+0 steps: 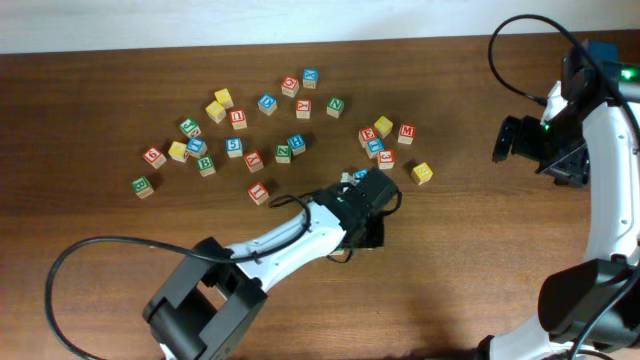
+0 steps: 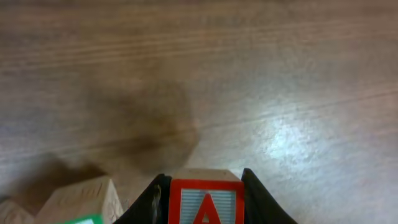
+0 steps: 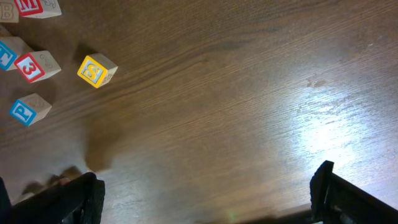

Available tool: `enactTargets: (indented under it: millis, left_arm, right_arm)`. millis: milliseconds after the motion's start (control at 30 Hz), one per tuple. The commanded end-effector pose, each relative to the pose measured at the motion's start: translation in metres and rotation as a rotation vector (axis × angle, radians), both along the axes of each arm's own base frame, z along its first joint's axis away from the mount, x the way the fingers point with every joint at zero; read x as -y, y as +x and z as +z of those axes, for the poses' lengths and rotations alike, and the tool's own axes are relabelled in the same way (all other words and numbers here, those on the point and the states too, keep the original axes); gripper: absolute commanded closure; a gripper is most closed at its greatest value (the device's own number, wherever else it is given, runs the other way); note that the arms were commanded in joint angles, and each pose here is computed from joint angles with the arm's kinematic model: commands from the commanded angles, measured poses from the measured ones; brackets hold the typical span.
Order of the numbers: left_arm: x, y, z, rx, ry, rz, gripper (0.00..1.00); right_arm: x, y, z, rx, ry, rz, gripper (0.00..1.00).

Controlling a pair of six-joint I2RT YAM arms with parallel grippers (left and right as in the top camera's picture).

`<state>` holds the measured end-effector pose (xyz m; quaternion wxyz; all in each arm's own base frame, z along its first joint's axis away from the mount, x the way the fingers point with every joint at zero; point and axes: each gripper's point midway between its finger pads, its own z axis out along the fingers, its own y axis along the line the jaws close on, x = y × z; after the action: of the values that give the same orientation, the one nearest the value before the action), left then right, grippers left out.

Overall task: Spell out CVPR
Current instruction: 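Carry the red A block and place it right of the R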

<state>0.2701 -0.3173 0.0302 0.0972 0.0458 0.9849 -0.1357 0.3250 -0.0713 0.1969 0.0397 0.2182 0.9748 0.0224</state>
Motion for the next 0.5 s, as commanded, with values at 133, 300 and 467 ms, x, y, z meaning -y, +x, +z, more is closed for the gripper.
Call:
enactTargets:
  millis: [133, 300, 467]
  left_arm:
    - [0.001, -0.005, -0.005, 0.082, 0.057, -0.008, 0.71]
    - [-0.002, -0.002, -0.004, 0.125, 0.091, -0.002, 0.65]
    - [-0.005, 0.018, 0.026, 0.190, 0.051, 0.029, 0.44]
  right_arm:
    - [-0.001, 0.002, 0.007, 0.024, -0.004, 0.008, 0.02]
    - [-0.001, 0.002, 0.007, 0.024, -0.004, 0.008, 0.02]
    - [-0.001, 0.002, 0.007, 0.024, -0.004, 0.008, 0.02]
